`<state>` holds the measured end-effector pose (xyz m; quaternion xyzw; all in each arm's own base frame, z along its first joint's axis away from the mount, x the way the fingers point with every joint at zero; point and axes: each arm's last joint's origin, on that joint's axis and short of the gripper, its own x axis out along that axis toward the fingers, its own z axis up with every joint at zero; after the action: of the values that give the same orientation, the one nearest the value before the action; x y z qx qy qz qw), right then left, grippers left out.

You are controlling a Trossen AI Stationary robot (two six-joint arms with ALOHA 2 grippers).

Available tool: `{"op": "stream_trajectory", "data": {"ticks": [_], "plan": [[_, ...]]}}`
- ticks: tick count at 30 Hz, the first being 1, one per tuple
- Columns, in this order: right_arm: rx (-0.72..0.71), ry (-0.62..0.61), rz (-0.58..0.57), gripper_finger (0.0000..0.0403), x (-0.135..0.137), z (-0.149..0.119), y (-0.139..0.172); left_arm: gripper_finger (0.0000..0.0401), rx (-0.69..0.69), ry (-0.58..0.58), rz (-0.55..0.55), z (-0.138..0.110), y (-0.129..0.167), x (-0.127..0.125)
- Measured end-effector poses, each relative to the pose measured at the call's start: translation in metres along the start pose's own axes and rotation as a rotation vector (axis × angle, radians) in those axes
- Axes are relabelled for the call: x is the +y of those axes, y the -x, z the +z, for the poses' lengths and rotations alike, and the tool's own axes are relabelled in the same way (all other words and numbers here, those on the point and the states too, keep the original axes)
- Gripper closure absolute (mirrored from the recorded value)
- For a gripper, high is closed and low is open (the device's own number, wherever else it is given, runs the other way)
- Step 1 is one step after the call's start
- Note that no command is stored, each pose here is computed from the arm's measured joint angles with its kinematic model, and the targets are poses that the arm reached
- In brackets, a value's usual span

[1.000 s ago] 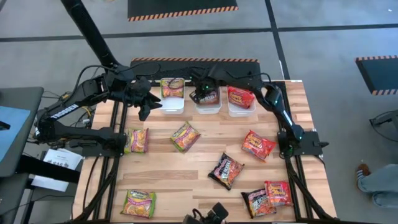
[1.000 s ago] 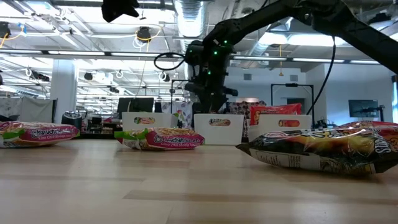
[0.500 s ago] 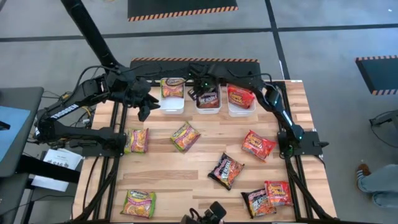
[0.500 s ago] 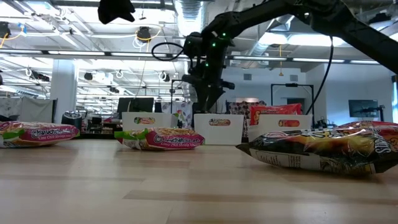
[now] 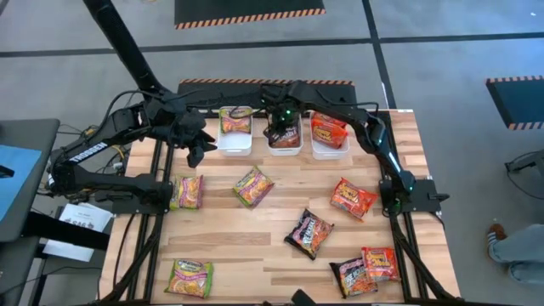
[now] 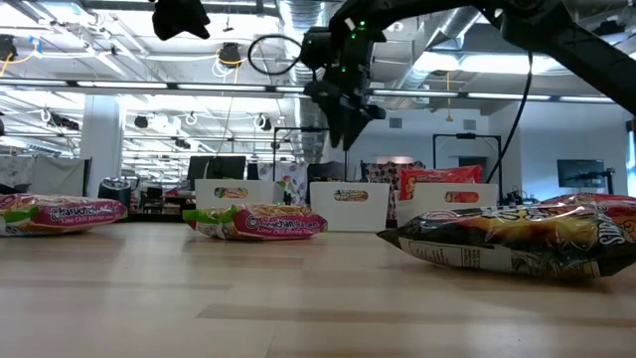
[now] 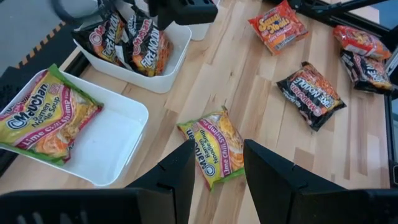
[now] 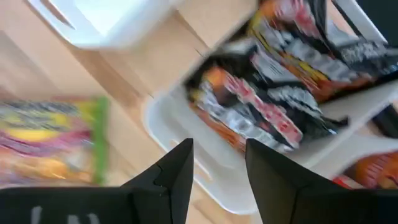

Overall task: Sort Maruchan noodles
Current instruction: Put the black noodle pack into the middle white bin

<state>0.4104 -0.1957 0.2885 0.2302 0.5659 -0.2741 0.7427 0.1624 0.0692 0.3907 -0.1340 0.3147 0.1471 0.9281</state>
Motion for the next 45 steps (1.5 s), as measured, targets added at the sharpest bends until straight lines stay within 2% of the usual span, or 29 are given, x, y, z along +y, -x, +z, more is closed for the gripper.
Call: {"op": "stream_trajectory", "data": {"ticks": [8,18,26,37,45], "plan": [[0.048,-0.006,0.059,0.0233,0.01,-0.001,-0.019,0.028,0.001,0.0,0.0,0.0,0.0,0.0],[0.126,-0.043,0.006,0.0233,0.004,-0.012,-0.059,0.028,0.001,-0.014,0.0,0.0,0.0,0.0],[0.155,-0.062,-0.004,0.0233,-0.001,-0.016,-0.072,0.028,0.001,-0.013,0.0,0.0,0.0,0.0],[0.129,-0.085,-0.002,0.0233,-0.003,-0.017,-0.088,0.028,0.001,-0.013,0.0,0.0,0.0,0.0],[0.004,-0.135,-0.057,0.0233,-0.015,-0.004,-0.089,0.028,-0.001,-0.015,0.028,0.0,0.0,0.001]]}}
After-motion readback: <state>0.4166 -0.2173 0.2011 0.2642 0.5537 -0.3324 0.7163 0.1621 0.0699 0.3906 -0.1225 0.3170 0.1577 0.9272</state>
